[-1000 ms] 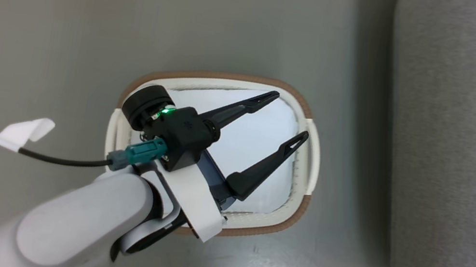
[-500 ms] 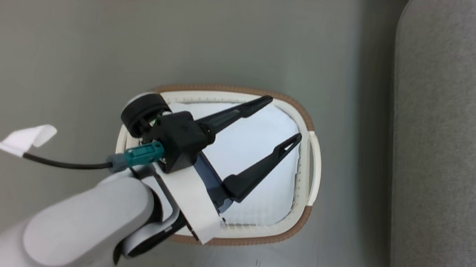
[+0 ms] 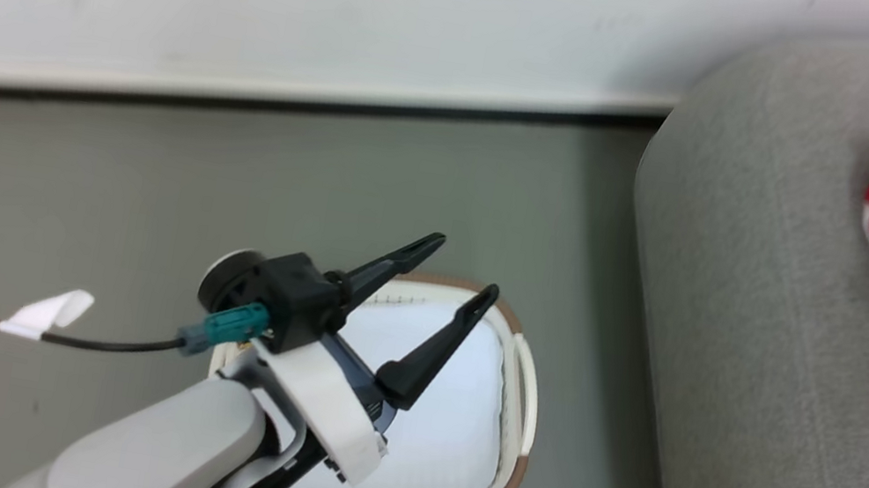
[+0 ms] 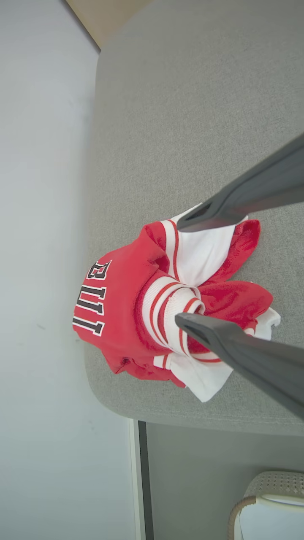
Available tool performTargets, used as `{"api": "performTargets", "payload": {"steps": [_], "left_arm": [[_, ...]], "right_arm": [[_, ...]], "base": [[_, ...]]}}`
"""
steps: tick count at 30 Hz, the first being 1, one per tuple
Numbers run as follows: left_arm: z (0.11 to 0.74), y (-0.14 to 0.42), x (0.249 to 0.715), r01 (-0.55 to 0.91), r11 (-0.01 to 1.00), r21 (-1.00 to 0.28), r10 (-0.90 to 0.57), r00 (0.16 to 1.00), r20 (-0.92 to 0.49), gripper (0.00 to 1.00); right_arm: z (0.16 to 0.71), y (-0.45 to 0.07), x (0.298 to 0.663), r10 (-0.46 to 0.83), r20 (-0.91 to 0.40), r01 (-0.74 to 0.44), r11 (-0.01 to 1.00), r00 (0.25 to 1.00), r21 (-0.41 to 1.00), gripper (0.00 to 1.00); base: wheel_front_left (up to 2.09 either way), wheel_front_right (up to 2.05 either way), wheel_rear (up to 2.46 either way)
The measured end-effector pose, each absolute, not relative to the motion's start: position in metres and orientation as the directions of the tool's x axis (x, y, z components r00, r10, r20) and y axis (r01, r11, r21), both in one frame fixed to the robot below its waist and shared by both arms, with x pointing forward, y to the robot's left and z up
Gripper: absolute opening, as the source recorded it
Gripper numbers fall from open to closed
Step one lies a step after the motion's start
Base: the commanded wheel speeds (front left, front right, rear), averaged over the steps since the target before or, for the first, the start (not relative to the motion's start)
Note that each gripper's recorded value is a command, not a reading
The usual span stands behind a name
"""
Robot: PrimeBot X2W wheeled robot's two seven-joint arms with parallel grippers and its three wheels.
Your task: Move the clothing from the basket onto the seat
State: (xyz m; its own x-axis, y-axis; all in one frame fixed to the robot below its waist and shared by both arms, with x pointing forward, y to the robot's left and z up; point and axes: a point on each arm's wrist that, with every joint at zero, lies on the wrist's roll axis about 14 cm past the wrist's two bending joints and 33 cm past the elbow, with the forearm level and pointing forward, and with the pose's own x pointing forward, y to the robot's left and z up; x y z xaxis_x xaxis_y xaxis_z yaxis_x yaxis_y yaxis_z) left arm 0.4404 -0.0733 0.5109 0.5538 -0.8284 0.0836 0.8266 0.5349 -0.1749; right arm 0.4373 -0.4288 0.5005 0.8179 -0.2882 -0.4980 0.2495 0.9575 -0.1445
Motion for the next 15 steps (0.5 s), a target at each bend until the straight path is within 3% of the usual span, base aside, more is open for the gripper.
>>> {"api": "performTargets", "payload": {"steps": [8,15], "left_arm": [[0.559,-0.053,0.427,0.776,0.613,-0.150,-0.759,0.631,0.160,1.00],[0.586,0.008,0.430,0.632,0.762,-0.143,-0.603,0.772,0.202,1.00]], "right_arm": [[0.576,-0.379,0.434,-0.141,-0.345,0.097,0.985,0.928,-0.139,1.00],[0.628,-0.311,0.444,0.048,-0.152,-0.068,0.989,0.987,-0.129,1.00]], "base": [[0.00,0.00,0.00],[0.00,0.00,0.00]]}}
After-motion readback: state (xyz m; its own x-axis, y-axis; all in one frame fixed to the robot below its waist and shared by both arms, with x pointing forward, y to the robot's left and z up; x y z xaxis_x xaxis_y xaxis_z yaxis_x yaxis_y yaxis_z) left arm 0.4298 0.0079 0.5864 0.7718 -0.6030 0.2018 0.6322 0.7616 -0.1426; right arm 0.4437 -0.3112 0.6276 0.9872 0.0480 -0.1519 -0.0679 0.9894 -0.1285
